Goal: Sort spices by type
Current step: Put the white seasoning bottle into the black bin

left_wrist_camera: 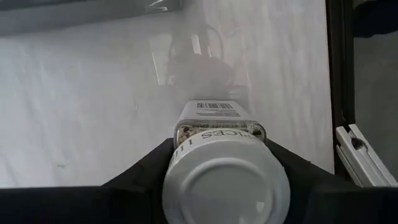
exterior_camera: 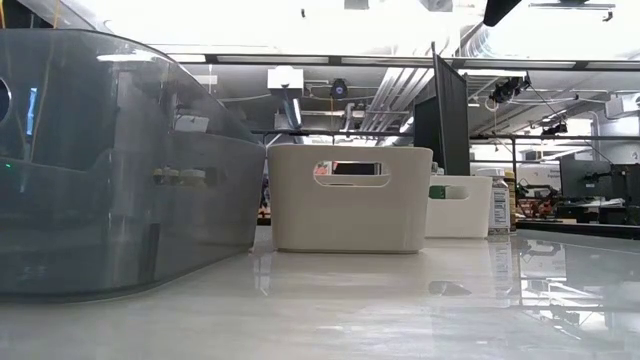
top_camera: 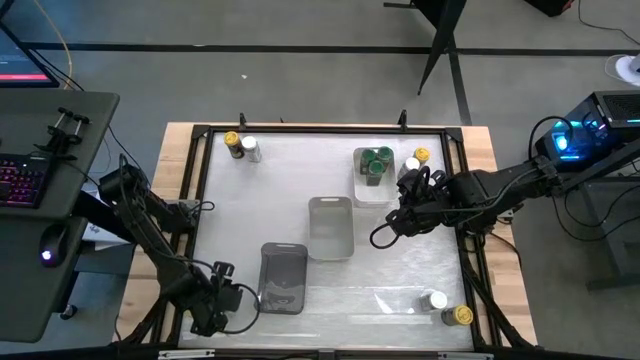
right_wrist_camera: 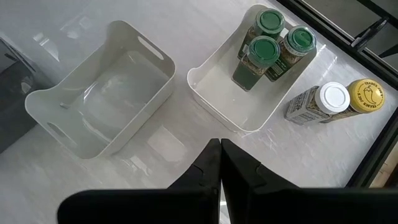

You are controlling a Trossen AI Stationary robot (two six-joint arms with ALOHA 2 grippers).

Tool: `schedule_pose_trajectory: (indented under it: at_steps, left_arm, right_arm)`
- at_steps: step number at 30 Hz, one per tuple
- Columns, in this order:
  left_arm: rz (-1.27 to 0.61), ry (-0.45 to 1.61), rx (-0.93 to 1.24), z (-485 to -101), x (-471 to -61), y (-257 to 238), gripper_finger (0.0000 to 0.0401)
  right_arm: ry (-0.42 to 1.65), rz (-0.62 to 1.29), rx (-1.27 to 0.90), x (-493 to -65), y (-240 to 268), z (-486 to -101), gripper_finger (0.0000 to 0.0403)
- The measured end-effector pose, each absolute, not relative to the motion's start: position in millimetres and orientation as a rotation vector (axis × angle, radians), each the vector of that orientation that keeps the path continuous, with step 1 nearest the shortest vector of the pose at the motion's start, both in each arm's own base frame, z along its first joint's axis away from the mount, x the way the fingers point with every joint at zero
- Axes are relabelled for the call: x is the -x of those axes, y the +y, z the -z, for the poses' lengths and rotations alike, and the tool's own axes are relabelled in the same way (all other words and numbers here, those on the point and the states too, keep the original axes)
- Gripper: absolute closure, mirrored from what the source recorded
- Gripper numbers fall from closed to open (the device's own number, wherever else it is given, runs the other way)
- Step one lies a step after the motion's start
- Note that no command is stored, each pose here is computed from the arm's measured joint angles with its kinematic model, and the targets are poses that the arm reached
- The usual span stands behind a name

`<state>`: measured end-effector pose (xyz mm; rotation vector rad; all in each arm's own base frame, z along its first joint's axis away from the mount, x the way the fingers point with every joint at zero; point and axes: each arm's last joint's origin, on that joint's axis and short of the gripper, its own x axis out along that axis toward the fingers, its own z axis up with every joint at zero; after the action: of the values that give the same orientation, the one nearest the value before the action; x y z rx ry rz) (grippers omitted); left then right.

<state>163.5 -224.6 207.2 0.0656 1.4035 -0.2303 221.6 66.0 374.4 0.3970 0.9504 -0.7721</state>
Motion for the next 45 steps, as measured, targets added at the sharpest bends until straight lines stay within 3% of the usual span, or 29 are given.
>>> schedule_pose_trajectory:
  at_steps: [3,8,12,15,24,34,45]
  left_arm:
    - [0.213,1.399,-0.052,-217,-167,-220,0.0231]
    - [0.143,1.282,-0.033,-275,-172,-195,0.0231]
    - [0.000,0.992,-0.042,-340,-177,-159,0.0231]
    - [-0.025,0.864,-0.058,-361,-199,-136,0.0231]
    - [0.056,1.087,-0.113,-301,-285,-118,0.0231]
    - [0.007,1.363,-0.150,-261,-293,-117,0.0231]
    - [0.072,1.479,-0.168,-231,-300,-121,0.0231]
  right_arm:
    - [0.950,0.772,-0.397,-222,66,-374,0.0403]
    - [0.950,0.772,-0.397,-222,66,-374,0.0403]
    - [0.943,0.778,-0.392,-222,66,-374,0.0403]
    - [0.937,0.784,-0.389,-222,65,-375,0.0403]
    - [0.936,0.811,-0.406,-224,58,-374,0.0403]
    - [0.935,0.831,-0.419,-225,52,-374,0.0403]
    - [0.935,0.836,-0.422,-226,51,-374,0.0403]
